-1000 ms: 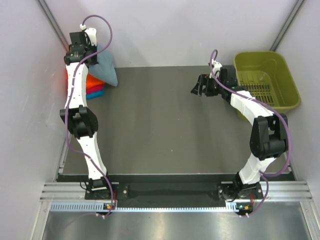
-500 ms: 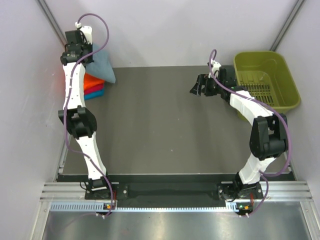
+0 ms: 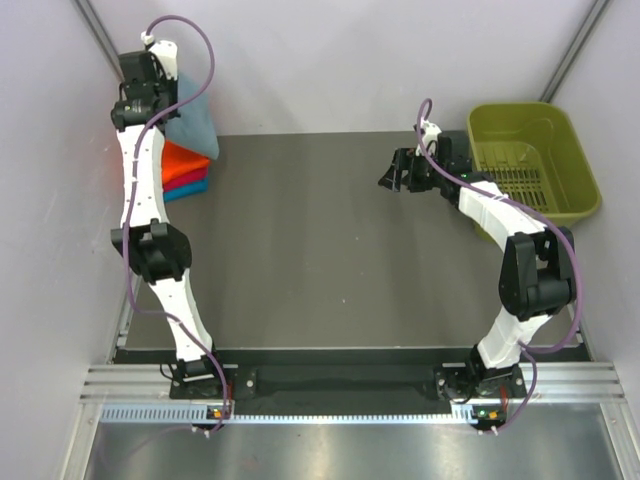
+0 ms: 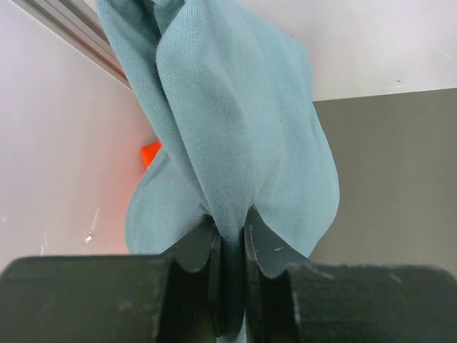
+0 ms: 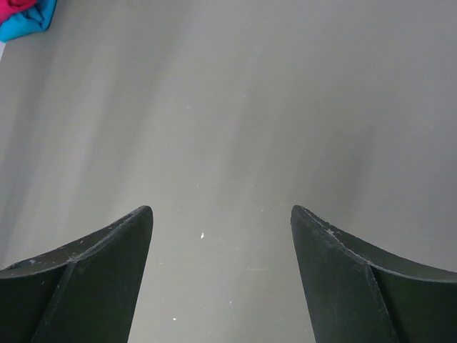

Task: Fold and stack the t-shirts
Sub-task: Neatly place the folded tshirt to the corner

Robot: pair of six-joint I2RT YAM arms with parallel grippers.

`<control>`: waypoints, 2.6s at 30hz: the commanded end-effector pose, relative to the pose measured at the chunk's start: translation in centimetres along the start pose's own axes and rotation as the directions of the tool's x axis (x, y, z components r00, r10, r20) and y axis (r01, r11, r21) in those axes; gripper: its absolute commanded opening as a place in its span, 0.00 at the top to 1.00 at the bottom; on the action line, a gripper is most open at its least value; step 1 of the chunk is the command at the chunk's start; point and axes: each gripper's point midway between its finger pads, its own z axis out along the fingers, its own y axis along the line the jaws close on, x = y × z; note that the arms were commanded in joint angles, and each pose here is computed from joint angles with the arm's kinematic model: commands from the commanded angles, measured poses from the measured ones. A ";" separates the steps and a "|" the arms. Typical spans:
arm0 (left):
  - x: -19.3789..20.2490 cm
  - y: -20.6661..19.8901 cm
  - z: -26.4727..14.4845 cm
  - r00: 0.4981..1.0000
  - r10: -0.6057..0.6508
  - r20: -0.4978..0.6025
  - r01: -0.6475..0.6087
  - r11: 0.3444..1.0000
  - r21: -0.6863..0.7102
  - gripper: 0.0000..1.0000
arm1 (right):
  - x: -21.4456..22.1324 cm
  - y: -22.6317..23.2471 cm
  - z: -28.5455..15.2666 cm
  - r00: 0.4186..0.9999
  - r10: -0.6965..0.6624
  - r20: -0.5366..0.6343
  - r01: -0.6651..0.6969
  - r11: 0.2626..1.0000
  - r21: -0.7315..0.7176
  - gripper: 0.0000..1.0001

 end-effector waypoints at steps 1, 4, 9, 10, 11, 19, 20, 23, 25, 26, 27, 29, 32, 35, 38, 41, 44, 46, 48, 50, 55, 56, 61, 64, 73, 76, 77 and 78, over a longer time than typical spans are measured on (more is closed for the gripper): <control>-6.1 2.6 -4.2 0.983 0.022 0.183 -0.009 0.997 -0.075 1.00 | -3.0 2.2 -0.9 0.994 -0.053 0.091 0.057 0.997 -0.044 0.22; -4.4 2.4 -3.4 0.991 0.035 0.129 -0.025 0.997 -0.078 1.00 | -2.8 2.0 -1.1 0.994 -0.055 0.090 0.059 0.998 -0.036 0.22; -1.2 2.9 -2.1 0.999 0.026 0.043 -0.022 0.996 -0.092 1.00 | -2.1 1.9 -1.4 0.995 -0.065 0.082 0.068 0.997 -0.030 0.22; -0.8 3.2 -1.9 0.999 0.026 0.030 -0.023 0.995 -0.097 1.00 | -2.0 1.8 -1.5 0.995 -0.063 0.079 0.065 0.998 -0.027 0.22; -0.2 3.3 -1.7 1.000 0.026 0.016 -0.024 0.995 -0.100 1.00 | -1.9 1.8 -1.5 0.995 -0.063 0.076 0.065 0.998 -0.025 0.22; 2.3 5.4 0.8 0.994 0.096 -0.056 -0.106 0.972 -0.212 1.00 | -1.4 1.6 -1.4 0.996 -0.060 0.067 0.062 0.998 -0.023 0.22; 2.9 5.4 1.5 0.992 0.103 -0.069 -0.115 0.969 -0.216 1.00 | -1.4 1.5 -1.4 0.996 -0.061 0.065 0.063 0.998 -0.022 0.22; 4.0 5.9 3.3 0.989 0.124 -0.085 -0.142 0.958 -0.249 1.00 | -1.1 1.4 -1.4 0.996 -0.061 0.059 0.062 0.998 -0.018 0.22; 5.0 5.9 5.0 0.986 0.138 -0.095 -0.158 0.953 -0.258 1.00 | -0.8 1.4 -1.5 0.996 -0.064 0.054 0.065 0.998 -0.013 0.22; 5.1 6.1 5.4 0.984 0.147 -0.101 -0.170 0.947 -0.271 1.00 | -0.8 1.4 -1.5 0.996 -0.067 0.055 0.068 0.998 -0.012 0.22; 5.0 6.2 5.8 0.985 0.150 -0.087 -0.168 0.944 -0.285 1.00 | -0.7 1.2 -1.6 0.996 -0.066 0.052 0.066 0.998 -0.007 0.21; 5.9 6.5 7.1 0.980 0.170 -0.102 -0.194 0.935 -0.298 1.00 | -0.5 1.1 -1.6 0.997 -0.067 0.048 0.067 0.998 -0.003 0.21; 6.0 7.1 8.5 0.977 0.195 -0.088 -0.213 0.916 -0.339 1.00 | -0.3 1.1 -1.6 0.996 -0.073 0.044 0.073 0.997 0.001 0.21; 4.8 8.3 9.1 0.978 0.206 -0.045 -0.205 0.886 -0.416 1.00 | 0.0 0.8 -1.7 0.997 -0.073 0.038 0.073 0.997 0.009 0.21; 3.6 9.2 9.3 0.979 0.204 -0.004 -0.182 0.864 -0.471 1.00 | 0.2 0.8 -1.8 0.997 -0.075 0.034 0.074 0.997 0.011 0.21; 2.6 10.1 8.9 0.981 0.192 0.032 -0.147 0.837 -0.527 1.00 | 0.3 0.7 -1.7 0.997 -0.075 0.031 0.074 0.997 0.015 0.21; 1.8 11.2 8.3 0.977 0.207 0.054 -0.137 0.801 -0.582 1.00 | 0.4 0.7 -1.6 0.997 -0.076 0.028 0.075 0.997 0.014 0.21; 2.1 11.1 8.7 0.971 0.233 0.044 -0.165 0.799 -0.579 1.00 | 0.5 0.6 -1.5 0.997 -0.072 0.024 0.072 0.997 0.015 0.21; 2.7 11.2 9.0 0.962 0.274 0.008 -0.219 0.786 -0.579 0.98 | 0.4 0.6 -1.4 0.997 -0.072 0.024 0.071 0.997 0.015 0.21; 3.5 11.3 9.6 0.955 0.295 -0.021 -0.250 0.768 -0.589 0.98 | 0.6 0.8 -1.2 0.997 -0.075 0.020 0.075 0.997 0.010 0.21; 7.5 10.7 10.6 0.955 0.274 -0.116 -0.290 0.769 -0.569 0.96 | 0.6 1.0 -1.3 0.996 -0.083 0.019 0.083 0.996 0.010 0.21; 7.8 10.5 10.7 0.955 0.270 -0.122 -0.290 0.771 -0.566 0.96 | 0.7 1.0 -1.3 0.996 -0.084 0.018 0.084 0.996 0.011 0.21; 10.4 9.7 11.4 0.945 0.267 -0.189 -0.327 0.788 -0.522 0.96 | 1.0 0.8 -1.3 0.996 -0.084 0.011 0.084 0.996 0.014 0.21; 10.7 9.5 11.7 0.942 0.273 -0.197 -0.336 0.789 -0.514 0.96 | 1.1 0.8 -1.1 0.997 -0.083 0.008 0.083 0.996 0.014 0.21; 6.2 8.3 9.7 0.972 0.218 -0.088 -0.233 0.843 -0.486 1.00 | 0.8 1.0 -0.9 0.996 -0.087 0.015 0.086 0.996 0.013 0.21; 2.9 6.4 7.1 0.984 0.178 -0.017 -0.168 0.892 -0.420 1.00 | 0.8 1.0 -0.9 0.996 -0.088 0.018 0.088 0.996 0.012 0.21; 1.9 4.9 6.7 0.984 0.177 0.010 -0.161 0.916 -0.369 1.00 | 0.9 1.0 -0.9 0.996 -0.088 0.017 0.088 0.996 0.013 0.21; 0.8 4.2 5.0 0.988 0.152 0.027 -0.134 0.932 -0.336 1.00 | 0.9 0.9 -1.0 0.996 -0.086 0.017 0.085 0.996 0.014 0.21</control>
